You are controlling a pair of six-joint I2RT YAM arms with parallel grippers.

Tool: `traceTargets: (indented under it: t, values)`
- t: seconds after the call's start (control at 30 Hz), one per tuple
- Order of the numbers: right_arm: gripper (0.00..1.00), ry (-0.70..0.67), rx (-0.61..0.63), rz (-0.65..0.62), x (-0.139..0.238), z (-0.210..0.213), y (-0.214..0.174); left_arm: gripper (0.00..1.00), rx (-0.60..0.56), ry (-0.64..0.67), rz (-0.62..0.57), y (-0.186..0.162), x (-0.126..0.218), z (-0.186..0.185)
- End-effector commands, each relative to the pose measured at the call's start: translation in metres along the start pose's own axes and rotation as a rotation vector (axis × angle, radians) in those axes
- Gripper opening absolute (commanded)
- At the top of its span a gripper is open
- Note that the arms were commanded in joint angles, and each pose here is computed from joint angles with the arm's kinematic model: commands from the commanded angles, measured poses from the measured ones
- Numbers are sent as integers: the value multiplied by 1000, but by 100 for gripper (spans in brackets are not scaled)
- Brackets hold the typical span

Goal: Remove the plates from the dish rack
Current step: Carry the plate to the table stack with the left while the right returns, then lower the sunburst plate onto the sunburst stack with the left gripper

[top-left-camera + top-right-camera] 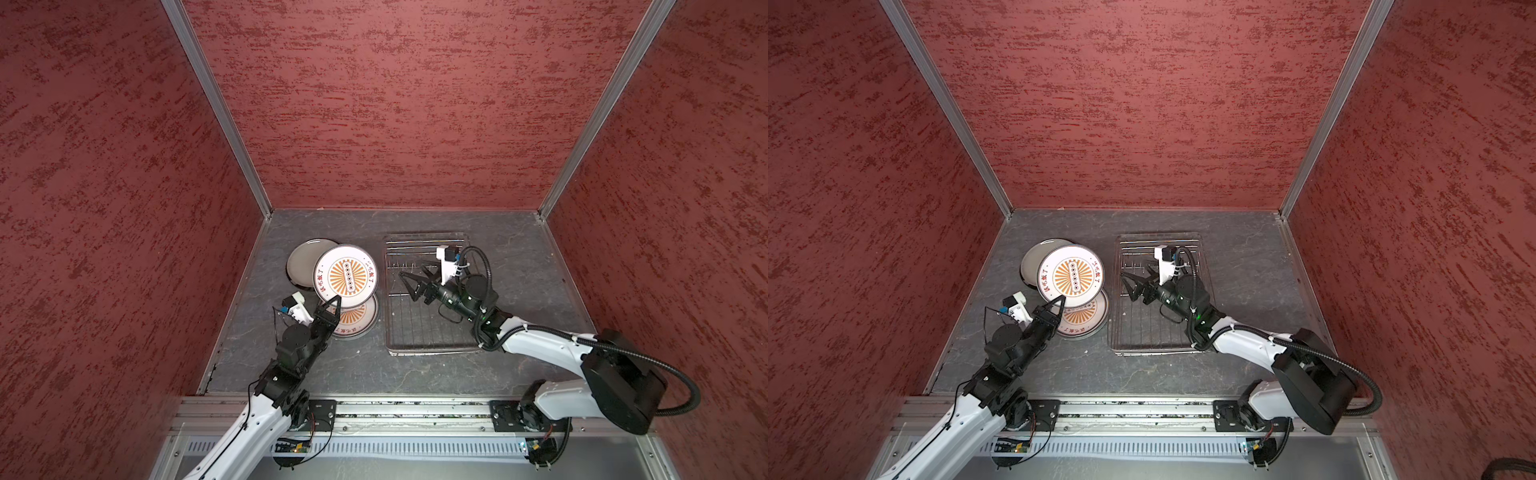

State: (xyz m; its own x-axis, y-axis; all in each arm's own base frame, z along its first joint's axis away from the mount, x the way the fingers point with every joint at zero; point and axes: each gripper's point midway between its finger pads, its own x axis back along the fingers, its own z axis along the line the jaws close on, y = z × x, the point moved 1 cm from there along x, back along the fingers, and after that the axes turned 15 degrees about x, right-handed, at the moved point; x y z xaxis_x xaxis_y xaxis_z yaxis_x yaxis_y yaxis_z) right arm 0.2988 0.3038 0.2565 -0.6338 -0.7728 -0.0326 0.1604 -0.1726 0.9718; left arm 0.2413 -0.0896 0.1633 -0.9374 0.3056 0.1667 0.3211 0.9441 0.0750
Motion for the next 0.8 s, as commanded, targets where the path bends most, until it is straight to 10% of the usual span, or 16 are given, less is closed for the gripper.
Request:
traceTargets:
  t: [0.0,0.77]
  values:
    - [99,6,57,23,-14,7,3,0,64,39,5,2,2,4]
    - [99,153,233,218,-47,57,-26,0,258,370,24,-13,13,55]
